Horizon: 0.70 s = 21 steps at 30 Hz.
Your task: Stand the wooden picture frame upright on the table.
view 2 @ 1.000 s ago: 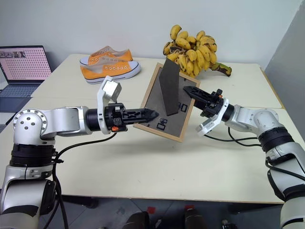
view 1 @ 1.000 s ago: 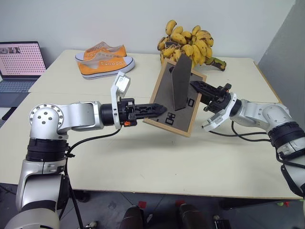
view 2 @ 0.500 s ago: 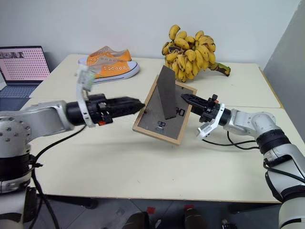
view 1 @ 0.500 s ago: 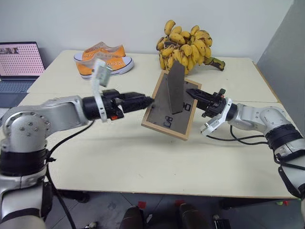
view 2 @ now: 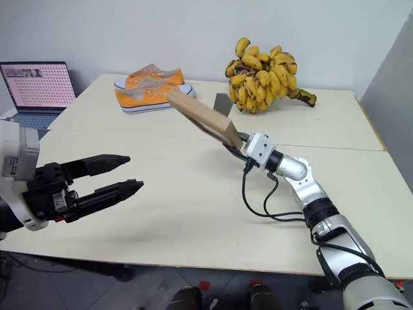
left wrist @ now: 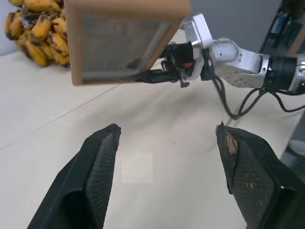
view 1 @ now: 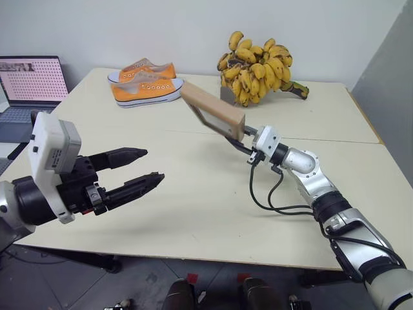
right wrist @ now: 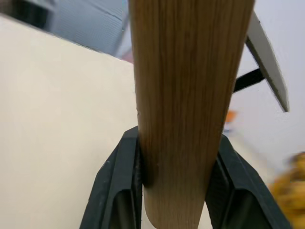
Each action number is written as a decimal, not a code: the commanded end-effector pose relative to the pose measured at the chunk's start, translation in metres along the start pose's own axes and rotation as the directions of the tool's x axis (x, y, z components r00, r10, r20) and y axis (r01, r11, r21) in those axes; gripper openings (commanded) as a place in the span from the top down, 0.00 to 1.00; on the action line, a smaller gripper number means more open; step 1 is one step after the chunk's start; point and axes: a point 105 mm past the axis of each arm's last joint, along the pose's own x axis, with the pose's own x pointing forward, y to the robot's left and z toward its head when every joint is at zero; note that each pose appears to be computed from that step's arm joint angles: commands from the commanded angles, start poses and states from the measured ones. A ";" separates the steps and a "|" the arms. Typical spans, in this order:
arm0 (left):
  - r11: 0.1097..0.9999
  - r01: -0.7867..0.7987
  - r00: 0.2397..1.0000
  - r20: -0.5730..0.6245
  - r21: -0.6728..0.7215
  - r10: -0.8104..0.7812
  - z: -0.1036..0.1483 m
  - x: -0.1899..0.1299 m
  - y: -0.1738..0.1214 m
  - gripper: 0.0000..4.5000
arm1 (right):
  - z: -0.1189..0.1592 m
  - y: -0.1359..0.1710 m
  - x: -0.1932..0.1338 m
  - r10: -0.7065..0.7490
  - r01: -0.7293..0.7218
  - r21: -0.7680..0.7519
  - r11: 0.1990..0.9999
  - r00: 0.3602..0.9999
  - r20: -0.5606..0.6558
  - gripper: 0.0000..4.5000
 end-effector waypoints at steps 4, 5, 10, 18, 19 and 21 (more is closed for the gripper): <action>0.991 -0.132 0.990 -0.038 0.034 0.134 -0.007 -0.023 0.019 0.24 | -0.007 0.028 -0.009 0.114 -0.102 0.392 0.914 0.994 -0.006 0.70; 0.988 -0.151 0.987 -0.050 0.032 0.152 -0.010 -0.026 0.023 0.24 | -0.013 0.034 -0.012 0.123 -0.103 0.427 0.898 0.992 -0.018 0.70; 0.979 -0.201 0.977 -0.069 0.030 0.202 -0.017 -0.034 0.038 0.24 | -0.033 0.048 -0.016 0.102 -0.057 0.525 0.849 0.993 -0.058 0.70; 0.985 -0.169 0.983 -0.063 0.027 0.171 -0.016 -0.027 0.038 0.24 | -0.049 0.055 -0.014 0.033 0.028 0.571 0.820 0.995 -0.096 0.70; 0.986 -0.167 0.984 -0.053 0.020 0.168 -0.014 -0.025 0.039 0.24 | -0.050 0.056 -0.014 0.028 0.035 0.571 0.820 0.995 -0.100 0.70; 0.988 -0.157 0.987 -0.036 0.010 0.157 -0.012 -0.023 0.038 0.24 | -0.052 0.056 -0.014 0.020 0.045 0.571 0.820 0.994 -0.106 0.70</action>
